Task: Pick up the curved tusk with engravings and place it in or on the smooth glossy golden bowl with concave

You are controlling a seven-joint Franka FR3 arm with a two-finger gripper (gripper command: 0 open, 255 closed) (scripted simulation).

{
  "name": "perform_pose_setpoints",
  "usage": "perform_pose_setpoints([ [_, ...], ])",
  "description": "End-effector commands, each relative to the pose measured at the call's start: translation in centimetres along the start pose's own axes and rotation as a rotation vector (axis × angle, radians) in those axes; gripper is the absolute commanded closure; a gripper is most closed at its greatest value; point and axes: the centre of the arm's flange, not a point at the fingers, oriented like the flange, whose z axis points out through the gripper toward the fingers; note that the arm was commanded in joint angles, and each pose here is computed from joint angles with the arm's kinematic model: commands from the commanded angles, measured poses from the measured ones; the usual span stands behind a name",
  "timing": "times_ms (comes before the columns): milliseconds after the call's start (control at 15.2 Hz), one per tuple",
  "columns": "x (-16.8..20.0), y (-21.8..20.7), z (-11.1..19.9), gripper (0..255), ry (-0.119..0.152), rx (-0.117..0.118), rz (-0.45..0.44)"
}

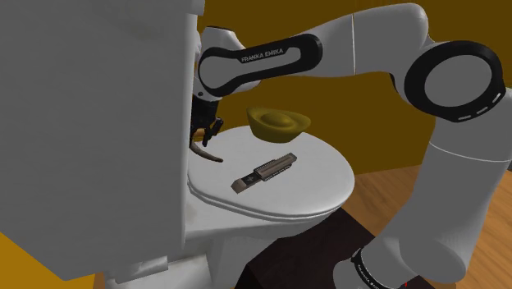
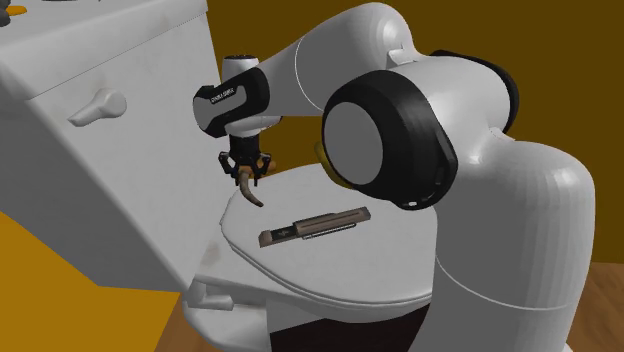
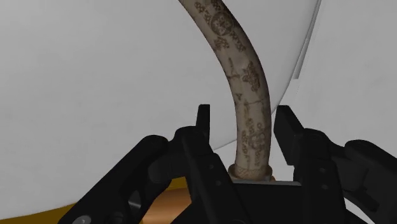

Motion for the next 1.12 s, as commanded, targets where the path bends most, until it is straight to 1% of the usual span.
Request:
perform_pose_setpoints([
  [0, -0.4, -1.1, 0.5, 255, 0.012, 0.017, -0.008],
  [264, -0.5, -1.3, -1.6, 255, 0.012, 0.017, -0.008],
  [330, -0.1, -0.5, -1.3, 255, 0.014, 0.011, 0.003],
  [396, -0.1, -0.5, -1.3, 0, 0.014, 0.011, 0.003],
  [528, 2.4, -1.5, -2.5, 0, 0.0, -0.054, -0.057],
  [594, 2.7, -1.6, -2.7, 0, -0.002, -0.06, -0.062],
  [1056, 2.7, -1.4, 1.3, 0, -0.002, -0.06, -0.062],
])
